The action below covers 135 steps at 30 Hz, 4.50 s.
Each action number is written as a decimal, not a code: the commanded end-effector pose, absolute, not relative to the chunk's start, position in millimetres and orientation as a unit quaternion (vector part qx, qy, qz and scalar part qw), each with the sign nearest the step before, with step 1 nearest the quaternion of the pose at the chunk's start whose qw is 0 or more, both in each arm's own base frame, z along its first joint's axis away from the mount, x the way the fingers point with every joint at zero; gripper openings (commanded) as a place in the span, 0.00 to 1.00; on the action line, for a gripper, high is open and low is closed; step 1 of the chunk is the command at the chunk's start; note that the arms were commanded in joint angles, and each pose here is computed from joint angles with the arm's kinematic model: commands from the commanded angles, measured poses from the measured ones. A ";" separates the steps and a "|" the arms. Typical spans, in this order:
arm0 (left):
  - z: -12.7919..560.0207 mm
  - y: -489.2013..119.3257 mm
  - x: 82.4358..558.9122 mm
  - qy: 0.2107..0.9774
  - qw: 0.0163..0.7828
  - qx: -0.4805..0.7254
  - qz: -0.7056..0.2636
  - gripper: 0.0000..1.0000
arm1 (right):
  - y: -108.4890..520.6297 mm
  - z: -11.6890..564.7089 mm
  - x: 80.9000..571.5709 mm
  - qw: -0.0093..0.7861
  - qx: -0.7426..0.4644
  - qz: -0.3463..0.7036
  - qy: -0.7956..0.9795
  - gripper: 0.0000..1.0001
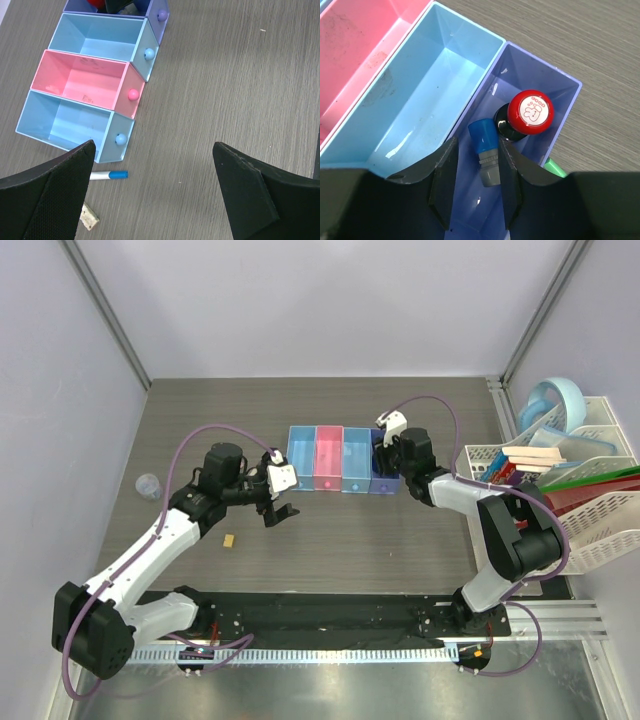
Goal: Sort the stationery into containers
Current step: Place the stationery in the storage box, then pick up the pen from the center of the board.
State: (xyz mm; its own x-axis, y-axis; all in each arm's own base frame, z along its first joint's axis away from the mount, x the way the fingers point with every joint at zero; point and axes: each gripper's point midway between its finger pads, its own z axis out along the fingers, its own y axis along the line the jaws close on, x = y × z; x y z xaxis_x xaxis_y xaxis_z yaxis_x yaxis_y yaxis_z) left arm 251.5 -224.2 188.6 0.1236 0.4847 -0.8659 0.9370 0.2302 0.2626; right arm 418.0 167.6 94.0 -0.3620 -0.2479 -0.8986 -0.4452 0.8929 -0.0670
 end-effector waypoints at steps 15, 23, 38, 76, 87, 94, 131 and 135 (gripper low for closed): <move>186.6 -209.6 259.8 0.619 0.496 0.582 -0.177 1.00 | 102.4 207.8 408.5 0.525 -0.350 0.024 0.775 0.59; 165.9 -187.9 277.2 0.678 0.478 0.533 -0.168 1.00 | 56.5 153.9 429.9 0.417 -0.398 0.000 0.817 0.68; 126.4 -142.1 339.0 0.692 0.474 0.539 -0.070 1.00 | 47.0 88.8 463.9 0.349 -0.409 0.037 0.842 0.68; 21.1 -148.4 378.5 0.424 0.324 0.845 -0.022 1.00 | 28.2 -0.4 409.4 0.208 -0.390 0.106 0.890 0.48; 18.3 -143.0 377.8 0.417 0.284 0.861 -0.054 1.00 | 30.8 5.9 409.2 0.217 -0.385 0.114 0.890 0.47; 65.5 -150.4 414.4 0.468 0.400 0.788 -0.012 1.00 | 32.5 8.5 408.4 0.221 -0.384 0.117 0.889 0.47; 18.1 -160.4 447.9 0.518 0.446 0.730 -0.017 0.00 | 32.4 8.5 407.0 0.217 -0.377 0.118 0.892 0.41; 25.9 -156.0 436.0 0.516 0.430 0.741 -0.020 0.00 | 33.6 6.3 404.9 0.215 -0.375 0.123 0.893 0.41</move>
